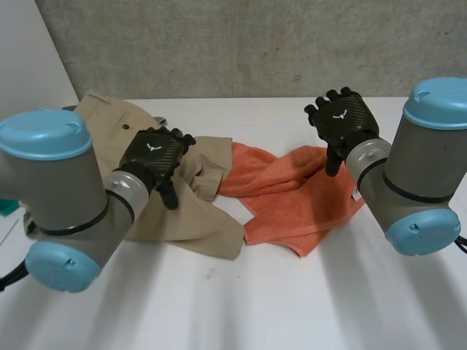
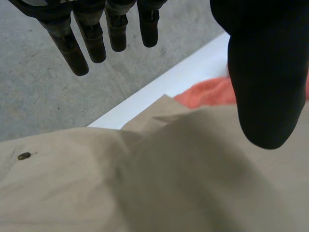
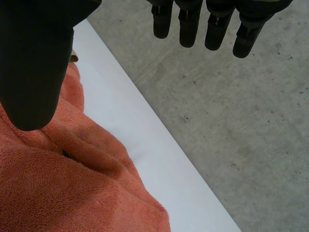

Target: Fold the laundry.

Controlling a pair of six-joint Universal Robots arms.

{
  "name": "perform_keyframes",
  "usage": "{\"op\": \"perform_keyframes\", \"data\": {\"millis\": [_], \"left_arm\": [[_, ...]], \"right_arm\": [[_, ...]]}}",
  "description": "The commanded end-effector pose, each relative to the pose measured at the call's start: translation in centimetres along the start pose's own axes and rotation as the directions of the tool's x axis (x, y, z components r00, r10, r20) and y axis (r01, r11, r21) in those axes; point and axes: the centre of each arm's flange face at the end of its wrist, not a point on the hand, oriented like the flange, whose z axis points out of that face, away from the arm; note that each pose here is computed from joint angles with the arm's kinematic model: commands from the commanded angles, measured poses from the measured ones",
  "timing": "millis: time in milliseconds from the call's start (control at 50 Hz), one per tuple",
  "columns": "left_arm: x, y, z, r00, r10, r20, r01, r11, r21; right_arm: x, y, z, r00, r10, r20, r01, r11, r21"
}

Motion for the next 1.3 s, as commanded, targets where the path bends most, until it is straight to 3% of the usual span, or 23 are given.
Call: {"op": "perform_keyframes", "data": {"millis": [20, 100, 220, 280, 360, 420, 440, 500, 520, 600, 640, 800, 940, 1080, 1120, 1300], "left_arm": [[-0.4, 3.2, 4.5, 0.978, 0.208, -0.017, -0.209, 0.978, -0.028], [-0.2, 5.7, 7.0, 0.953, 0.303, -0.033, -0.304, 0.950, -0.067], [-1.5, 5.4, 8.4, 0.939, 0.342, 0.034, -0.340, 0.938, -0.071], [-3.6, 2.6, 8.4, 0.935, 0.314, 0.167, -0.313, 0.949, -0.032], [-7.8, -1.3, 8.4, 0.901, 0.227, 0.369, -0.271, 0.960, 0.071], [-12.5, -3.9, 8.9, 0.848, 0.166, 0.503, -0.281, 0.946, 0.161], [-15.2, -4.7, 9.0, 0.811, 0.152, 0.566, -0.291, 0.942, 0.164], [-18.8, -5.8, 9.0, 0.751, 0.126, 0.649, -0.297, 0.941, 0.161], [-21.0, -6.5, 8.8, 0.714, 0.107, 0.692, -0.300, 0.940, 0.165], [-24.9, -7.2, 8.9, 0.661, 0.079, 0.746, -0.307, 0.936, 0.173], [-25.6, -7.0, 9.4, 0.654, 0.081, 0.752, -0.311, 0.935, 0.170], [-23.9, -3.2, 11.4, 0.737, 0.170, 0.655, -0.276, 0.959, 0.061], [-19.8, -3.3, 8.7, 0.828, 0.181, 0.531, -0.248, 0.967, 0.056], [-16.0, -2.9, 5.4, 0.890, 0.177, 0.421, -0.233, 0.969, 0.084], [-13.7, -1.8, 3.8, 0.925, 0.179, 0.336, -0.212, 0.975, 0.064], [-9.9, 0.1, -0.2, 0.973, 0.102, 0.208, -0.113, 0.993, 0.042]], "right_arm": [[-0.3, 0.6, 0.2, 1.000, -0.003, 0.007, 0.003, 1.000, -0.014], [-0.6, 0.9, 0.3, 1.000, -0.022, 0.014, 0.022, 0.999, -0.023], [-0.6, 1.1, 0.4, 0.998, -0.061, 0.015, 0.062, 0.998, -0.028], [-0.5, 1.1, 0.4, 0.998, -0.069, 0.012, 0.069, 0.997, -0.029], [-0.4, 1.2, 0.5, 0.998, -0.070, 0.011, 0.070, 0.997, -0.029], [-0.5, 1.1, 0.5, 0.997, -0.072, 0.014, 0.072, 0.997, -0.029], [-0.6, 1.1, 0.4, 0.997, -0.073, 0.015, 0.074, 0.997, -0.028], [-0.7, 1.2, 0.4, 0.997, -0.072, 0.018, 0.073, 0.997, -0.029], [-0.9, 1.2, 0.4, 0.997, -0.072, 0.024, 0.073, 0.997, -0.031], [-1.2, 1.4, 0.4, 0.997, -0.072, 0.032, 0.073, 0.997, -0.032], [-1.5, 1.5, 0.4, 0.997, -0.070, 0.037, 0.072, 0.997, -0.034], [-1.7, 1.4, 0.3, 0.997, -0.063, 0.048, 0.065, 0.997, -0.034], [-0.9, 0.3, -0.7, 0.997, -0.045, 0.058, 0.048, 0.998, -0.044], [-1.8, 1.1, -2.8, 0.984, 0.002, 0.180, 0.035, 0.979, -0.203], [-3.3, 2.0, -3.7, 0.967, 0.068, 0.247, 0.005, 0.958, -0.286], [-6.8, 4.7, -2.3, 0.928, 0.199, 0.316, -0.108, 0.953, -0.282]]}}
